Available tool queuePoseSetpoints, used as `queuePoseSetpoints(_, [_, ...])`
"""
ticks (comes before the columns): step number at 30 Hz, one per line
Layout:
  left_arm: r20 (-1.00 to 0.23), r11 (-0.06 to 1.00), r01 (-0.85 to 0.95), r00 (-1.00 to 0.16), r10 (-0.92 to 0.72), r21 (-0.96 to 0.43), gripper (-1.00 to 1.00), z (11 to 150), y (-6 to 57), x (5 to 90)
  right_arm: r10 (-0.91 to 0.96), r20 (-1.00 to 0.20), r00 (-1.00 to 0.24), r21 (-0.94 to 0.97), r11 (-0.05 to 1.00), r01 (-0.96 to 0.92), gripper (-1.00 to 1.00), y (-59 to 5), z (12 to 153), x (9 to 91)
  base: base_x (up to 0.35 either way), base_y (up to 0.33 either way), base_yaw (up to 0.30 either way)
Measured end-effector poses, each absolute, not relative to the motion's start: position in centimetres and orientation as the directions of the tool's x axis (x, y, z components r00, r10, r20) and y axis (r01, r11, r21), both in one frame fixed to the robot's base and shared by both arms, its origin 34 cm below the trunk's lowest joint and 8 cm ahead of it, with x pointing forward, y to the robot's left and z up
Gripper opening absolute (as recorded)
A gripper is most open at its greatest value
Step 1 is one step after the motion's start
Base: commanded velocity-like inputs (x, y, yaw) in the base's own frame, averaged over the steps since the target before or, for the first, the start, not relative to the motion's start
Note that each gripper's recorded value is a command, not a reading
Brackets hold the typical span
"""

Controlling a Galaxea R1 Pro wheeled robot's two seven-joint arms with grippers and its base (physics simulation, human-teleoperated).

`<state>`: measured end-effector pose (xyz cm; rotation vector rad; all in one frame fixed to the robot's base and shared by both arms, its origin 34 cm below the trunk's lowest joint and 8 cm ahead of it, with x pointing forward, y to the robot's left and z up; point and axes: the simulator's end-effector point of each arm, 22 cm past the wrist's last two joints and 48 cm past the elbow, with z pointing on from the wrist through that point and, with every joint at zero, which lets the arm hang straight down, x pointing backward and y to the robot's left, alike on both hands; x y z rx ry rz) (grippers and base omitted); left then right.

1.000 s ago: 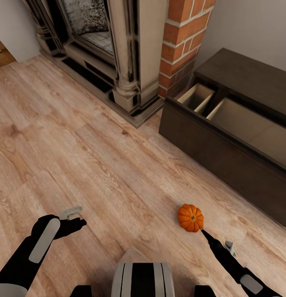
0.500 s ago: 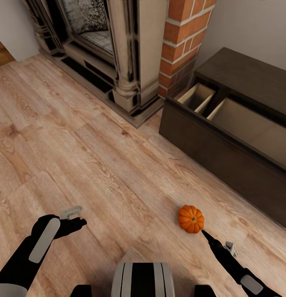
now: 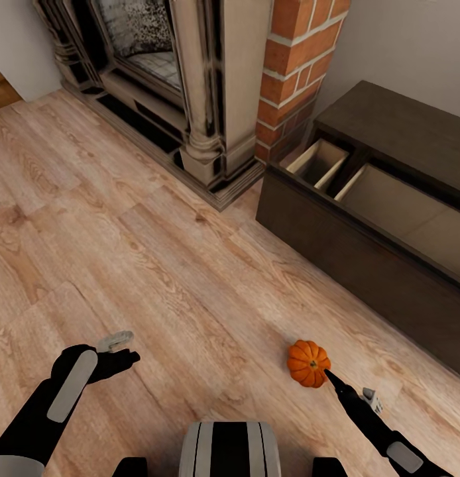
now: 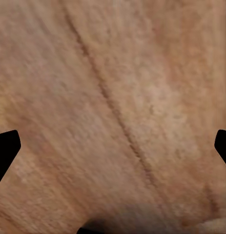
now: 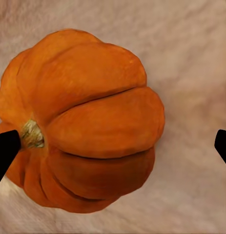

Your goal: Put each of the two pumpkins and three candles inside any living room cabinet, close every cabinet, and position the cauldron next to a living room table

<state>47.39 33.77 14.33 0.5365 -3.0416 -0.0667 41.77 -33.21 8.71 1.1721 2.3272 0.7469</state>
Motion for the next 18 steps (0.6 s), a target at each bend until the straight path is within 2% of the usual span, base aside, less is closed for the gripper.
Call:
queuePoseSetpoints(7, [0.045, 0.939, -0.341, -0.938, -0.343, 0.052, 1.0, 14.31, 33.78, 47.34, 0.824, -0.131, -0.552, 0.632, 0.498, 0.594, 1.0, -33.19, 8.7, 41.76, 0.074, 0.039, 0.0])
queuePoseSetpoints(18, [0.046, 0.939, -0.339, -0.939, -0.342, 0.052, 1.0, 14.29, 33.7, 47.33, 0.823, -0.132, -0.552, 0.631, 0.499, 0.594, 1.0, -33.21, 8.69, 41.76, 0.008, 0.018, 0.0])
